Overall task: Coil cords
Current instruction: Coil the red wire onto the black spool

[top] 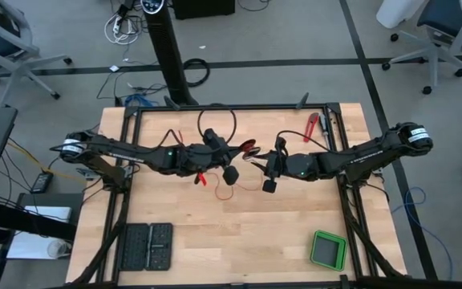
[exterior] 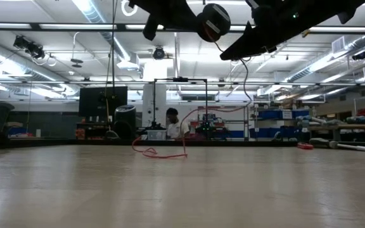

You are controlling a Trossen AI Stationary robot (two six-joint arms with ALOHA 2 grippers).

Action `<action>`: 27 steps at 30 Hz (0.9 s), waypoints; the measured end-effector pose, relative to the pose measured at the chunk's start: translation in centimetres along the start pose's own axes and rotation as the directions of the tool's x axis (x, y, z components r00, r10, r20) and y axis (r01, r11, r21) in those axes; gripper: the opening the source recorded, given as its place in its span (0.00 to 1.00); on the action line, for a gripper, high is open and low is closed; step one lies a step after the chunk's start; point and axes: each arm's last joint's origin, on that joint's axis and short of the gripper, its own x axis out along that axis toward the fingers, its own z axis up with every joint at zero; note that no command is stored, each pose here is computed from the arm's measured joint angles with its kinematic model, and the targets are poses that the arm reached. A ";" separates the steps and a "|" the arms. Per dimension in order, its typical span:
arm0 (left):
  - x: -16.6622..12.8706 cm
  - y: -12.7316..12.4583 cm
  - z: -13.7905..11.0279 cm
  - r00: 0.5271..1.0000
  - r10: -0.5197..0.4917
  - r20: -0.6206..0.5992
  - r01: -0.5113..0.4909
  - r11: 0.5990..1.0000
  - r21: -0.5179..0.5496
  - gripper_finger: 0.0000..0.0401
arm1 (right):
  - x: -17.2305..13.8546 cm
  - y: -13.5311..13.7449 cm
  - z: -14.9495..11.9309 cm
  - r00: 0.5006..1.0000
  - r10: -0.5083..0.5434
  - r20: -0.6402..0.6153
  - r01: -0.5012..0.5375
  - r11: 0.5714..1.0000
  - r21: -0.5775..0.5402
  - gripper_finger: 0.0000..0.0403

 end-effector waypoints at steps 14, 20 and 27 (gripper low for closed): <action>-1.2 0.5 0.7 1.000 0.015 -0.005 -0.015 1.000 0.005 0.00 | 0.0 0.1 -0.6 1.000 0.007 -0.021 -0.008 0.999 -0.033 0.22; -1.1 0.5 0.7 1.000 0.016 -0.004 -0.016 1.000 0.005 0.00 | 0.1 0.1 -0.9 0.999 0.007 -0.042 -0.009 0.999 -0.046 0.22; -1.1 0.6 0.7 1.000 0.016 -0.007 -0.016 1.000 0.026 0.00 | 0.1 0.1 -1.2 0.998 0.002 -0.065 -0.006 0.998 -0.067 0.21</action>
